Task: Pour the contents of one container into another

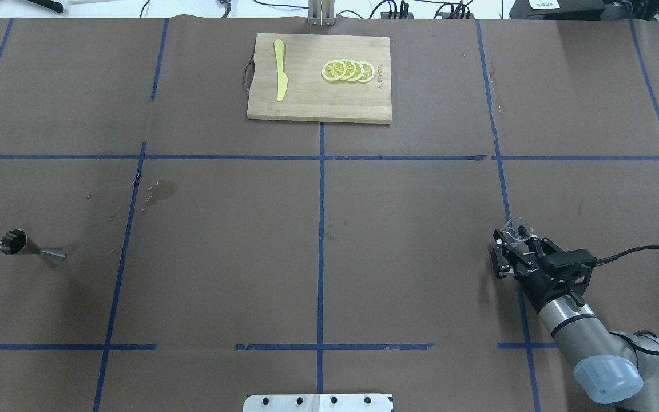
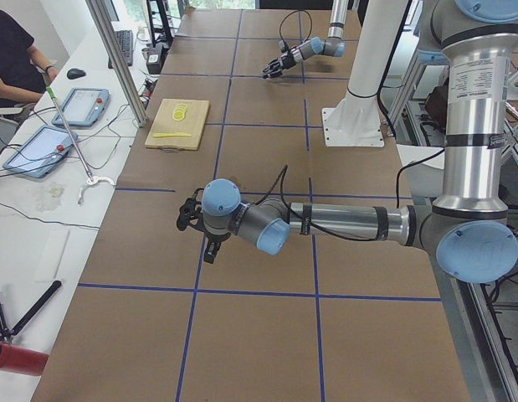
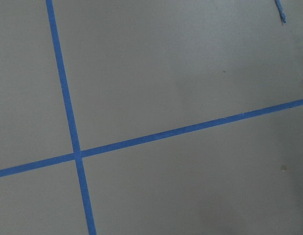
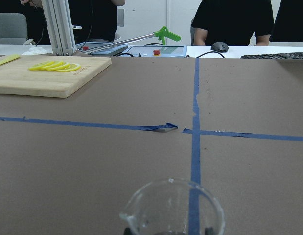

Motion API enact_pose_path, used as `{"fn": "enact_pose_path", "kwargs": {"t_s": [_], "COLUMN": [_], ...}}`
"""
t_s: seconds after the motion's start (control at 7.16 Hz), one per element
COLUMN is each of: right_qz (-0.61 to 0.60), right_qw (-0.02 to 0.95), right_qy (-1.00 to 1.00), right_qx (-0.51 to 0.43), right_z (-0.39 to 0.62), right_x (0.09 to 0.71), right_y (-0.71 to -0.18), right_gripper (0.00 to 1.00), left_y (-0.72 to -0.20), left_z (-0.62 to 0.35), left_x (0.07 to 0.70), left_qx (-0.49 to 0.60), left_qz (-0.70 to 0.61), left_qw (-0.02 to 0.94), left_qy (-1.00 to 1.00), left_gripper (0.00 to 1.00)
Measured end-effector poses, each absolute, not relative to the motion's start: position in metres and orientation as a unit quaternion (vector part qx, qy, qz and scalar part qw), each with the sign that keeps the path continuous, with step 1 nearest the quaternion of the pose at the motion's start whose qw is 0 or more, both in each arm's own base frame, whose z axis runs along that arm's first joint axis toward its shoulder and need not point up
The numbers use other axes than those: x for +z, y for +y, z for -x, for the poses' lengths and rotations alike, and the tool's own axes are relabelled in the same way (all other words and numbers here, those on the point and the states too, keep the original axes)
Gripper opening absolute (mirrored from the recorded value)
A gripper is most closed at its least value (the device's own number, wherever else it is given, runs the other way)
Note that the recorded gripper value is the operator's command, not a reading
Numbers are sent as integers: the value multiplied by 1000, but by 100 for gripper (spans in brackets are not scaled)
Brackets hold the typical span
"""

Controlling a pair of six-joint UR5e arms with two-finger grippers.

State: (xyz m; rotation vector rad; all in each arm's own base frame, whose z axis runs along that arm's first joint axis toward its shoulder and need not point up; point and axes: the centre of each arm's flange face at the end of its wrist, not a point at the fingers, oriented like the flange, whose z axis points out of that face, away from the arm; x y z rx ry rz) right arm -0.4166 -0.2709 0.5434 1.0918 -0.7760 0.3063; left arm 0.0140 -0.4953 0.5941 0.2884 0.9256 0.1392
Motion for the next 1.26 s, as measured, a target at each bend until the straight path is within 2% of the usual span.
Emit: {"fn": "enact_pose_path", "kwargs": {"t_s": [0.14,0.28,0.42,1.26], "right_qz": [-504,-504,-504,-504], "right_qw": [774,774,774,766], "right_qy": [-357,-357,-356,-370], "right_qx": [141,141,141,148], "right_z": [416,415,415,403], "right_x": [545,546,547,551], "right_y": [-271,-271,-271,-270], "right_gripper": [78,79,99,100], "left_y": [-495,-495,-495,-494], "left_z": [-14,-14,-14,-12], "left_x": [594,593,593,592], "left_qx": [67,67,67,66], "left_qz": [-139,-139,-140,-142], "left_qw": [882,882,882,882], "left_qy": [444,444,444,444], "left_gripper": [100,100,100,100]}}
